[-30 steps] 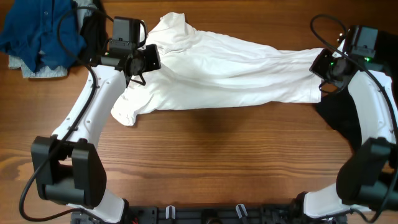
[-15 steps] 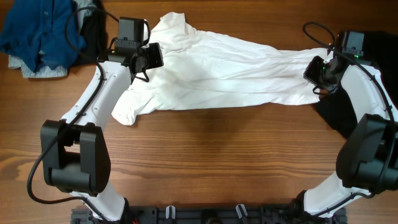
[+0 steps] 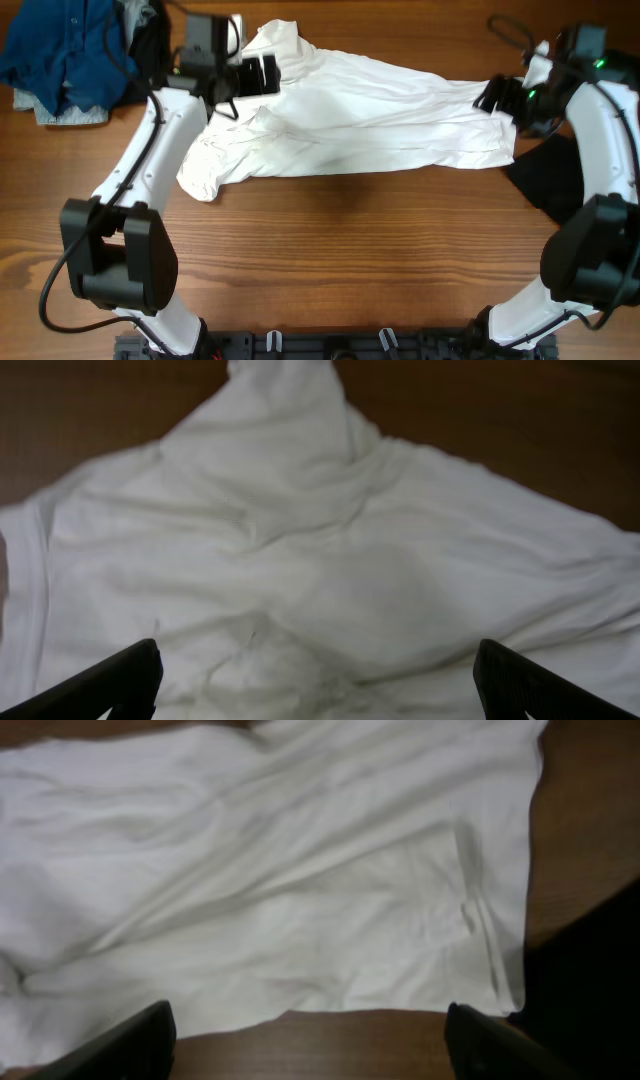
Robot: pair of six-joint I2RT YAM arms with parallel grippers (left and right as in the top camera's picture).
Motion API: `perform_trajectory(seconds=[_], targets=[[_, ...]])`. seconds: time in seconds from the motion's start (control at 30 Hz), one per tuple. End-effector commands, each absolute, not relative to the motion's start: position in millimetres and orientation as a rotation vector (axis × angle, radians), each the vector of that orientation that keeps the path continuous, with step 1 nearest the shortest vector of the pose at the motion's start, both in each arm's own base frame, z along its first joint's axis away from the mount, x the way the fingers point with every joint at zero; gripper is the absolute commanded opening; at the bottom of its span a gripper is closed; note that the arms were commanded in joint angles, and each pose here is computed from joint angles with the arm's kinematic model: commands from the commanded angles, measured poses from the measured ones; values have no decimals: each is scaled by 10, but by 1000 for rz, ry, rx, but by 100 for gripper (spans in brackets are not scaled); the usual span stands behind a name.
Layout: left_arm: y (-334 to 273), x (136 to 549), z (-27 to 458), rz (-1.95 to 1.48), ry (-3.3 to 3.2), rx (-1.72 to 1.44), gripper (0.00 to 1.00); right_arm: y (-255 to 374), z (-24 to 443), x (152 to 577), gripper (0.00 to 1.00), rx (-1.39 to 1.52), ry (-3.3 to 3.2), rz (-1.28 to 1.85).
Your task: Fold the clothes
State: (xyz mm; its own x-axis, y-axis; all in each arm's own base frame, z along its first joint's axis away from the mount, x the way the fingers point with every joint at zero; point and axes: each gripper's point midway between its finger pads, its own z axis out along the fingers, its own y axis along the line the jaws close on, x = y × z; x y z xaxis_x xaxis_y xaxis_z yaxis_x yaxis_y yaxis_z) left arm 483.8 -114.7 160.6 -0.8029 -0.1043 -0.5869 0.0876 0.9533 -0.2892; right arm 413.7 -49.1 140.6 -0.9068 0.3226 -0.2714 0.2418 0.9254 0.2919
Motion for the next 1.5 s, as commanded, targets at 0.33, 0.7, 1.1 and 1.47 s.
perform_trajectory(seconds=[0.33,0.7,1.1,1.47], targets=[[-1125,6095,1429,-363,2323,197,100,-448,1922,4215,94,229,2685,364],[-1123,6424,507,-341,2328,211,100,-384,1925,4196,94,232,2691,406],[-1189,6530,149,-336,2304,220,88,-383,1923,4190,94,259,2693,413],[-1178,6673,287,-362,2232,122,23,-383,1922,4193,93,269,2692,415]])
